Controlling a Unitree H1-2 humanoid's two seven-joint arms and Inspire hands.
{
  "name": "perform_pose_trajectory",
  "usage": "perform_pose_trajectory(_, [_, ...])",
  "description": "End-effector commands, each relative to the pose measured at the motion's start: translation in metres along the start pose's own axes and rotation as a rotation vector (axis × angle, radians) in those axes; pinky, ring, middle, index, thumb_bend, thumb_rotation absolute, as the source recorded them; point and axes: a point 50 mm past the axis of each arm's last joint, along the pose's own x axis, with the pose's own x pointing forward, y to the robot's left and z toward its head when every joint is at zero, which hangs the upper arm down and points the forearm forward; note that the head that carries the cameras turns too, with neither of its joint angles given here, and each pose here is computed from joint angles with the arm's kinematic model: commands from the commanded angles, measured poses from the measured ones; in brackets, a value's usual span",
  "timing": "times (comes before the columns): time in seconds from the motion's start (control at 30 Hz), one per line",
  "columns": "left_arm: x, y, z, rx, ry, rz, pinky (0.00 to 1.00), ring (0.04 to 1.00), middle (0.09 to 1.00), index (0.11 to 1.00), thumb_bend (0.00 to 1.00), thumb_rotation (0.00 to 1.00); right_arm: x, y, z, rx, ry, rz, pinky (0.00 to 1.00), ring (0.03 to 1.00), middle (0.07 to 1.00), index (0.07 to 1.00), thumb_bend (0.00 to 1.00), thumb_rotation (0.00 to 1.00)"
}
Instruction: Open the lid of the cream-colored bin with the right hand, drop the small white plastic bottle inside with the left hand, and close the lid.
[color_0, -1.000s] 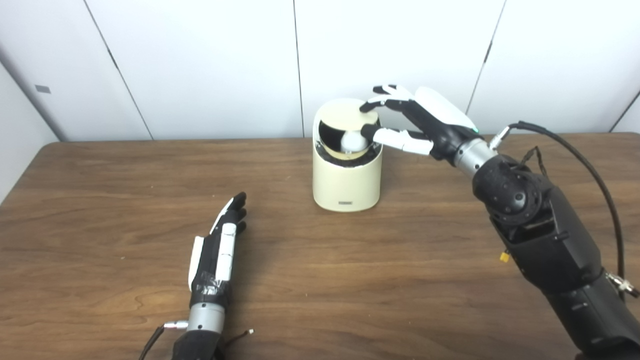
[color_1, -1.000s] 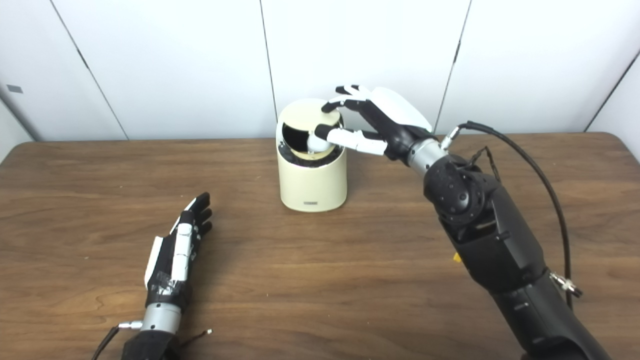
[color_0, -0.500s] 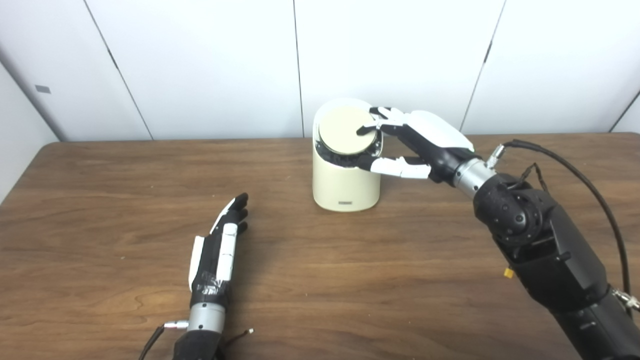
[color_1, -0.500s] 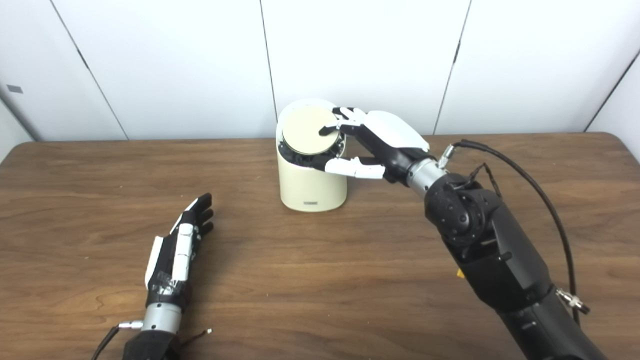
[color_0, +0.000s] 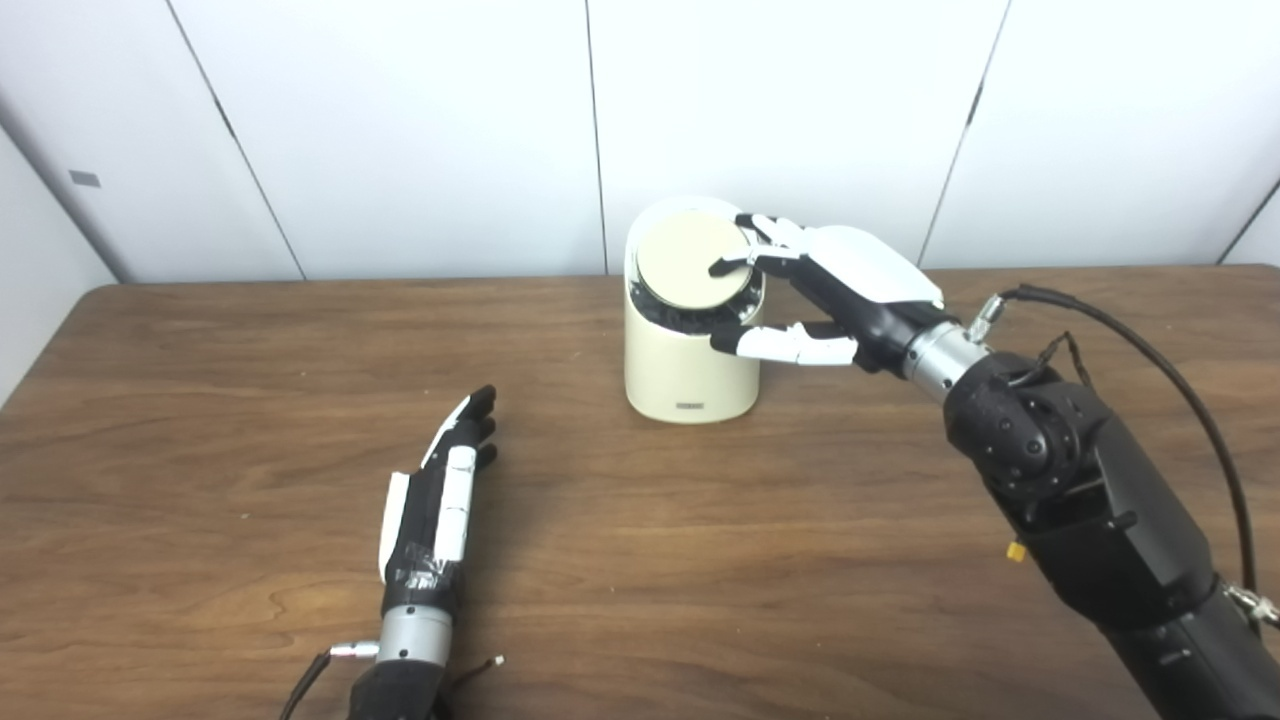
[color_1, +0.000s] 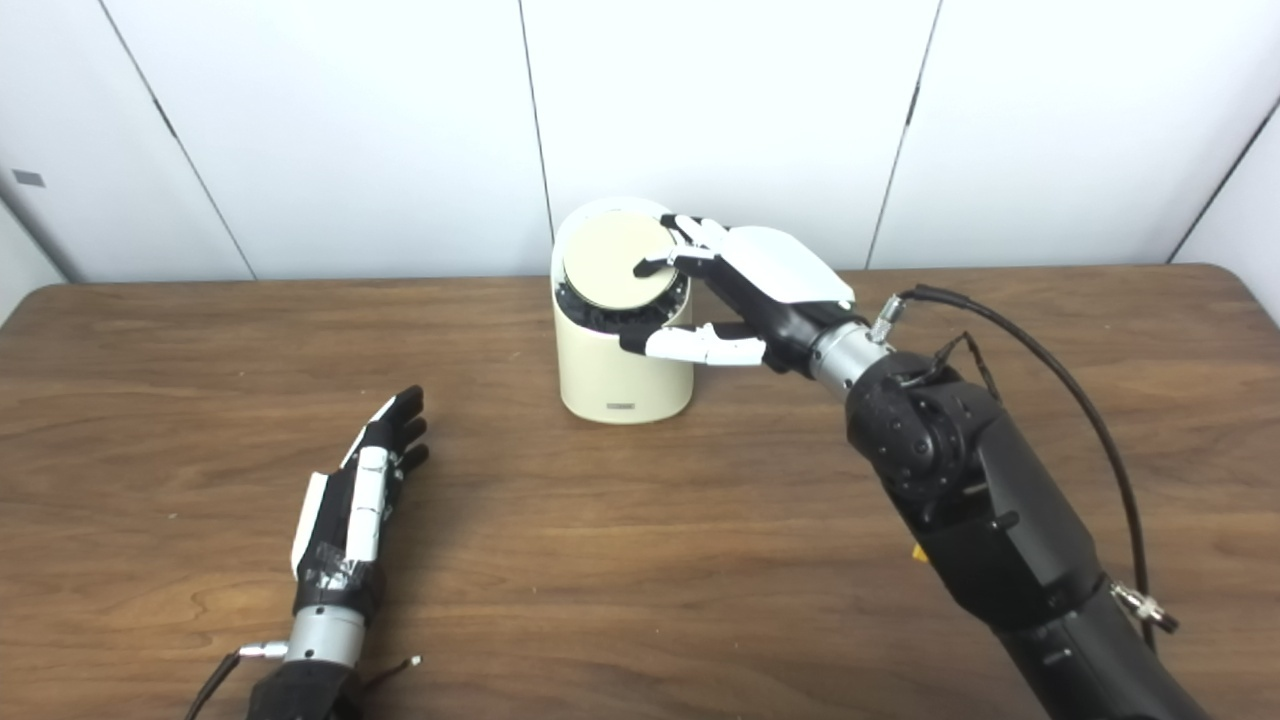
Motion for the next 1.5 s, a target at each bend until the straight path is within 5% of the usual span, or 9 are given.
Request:
perform_pose_trajectory(0.0, [0.0028,-0.0031,0.012,-0.011,-0.052,0.001,0.91,0.929,0.933,0.907,0.62,0.99,0.0009,-0.0084,0.0109,-0.038,-0.051,-0.013,1.0,1.0,1.0,0.794,0.61,1.0])
perform_pose_trajectory(1.47, [0.0047,-0.0062,0.0203,-0.021,-0.071,0.016,0.91,0.935,0.936,0.906,0.63,0.97,-0.0008,-0.0047,0.01,-0.129,-0.003,0.054,1.0,1.0,1.0,0.765,0.65,1.0])
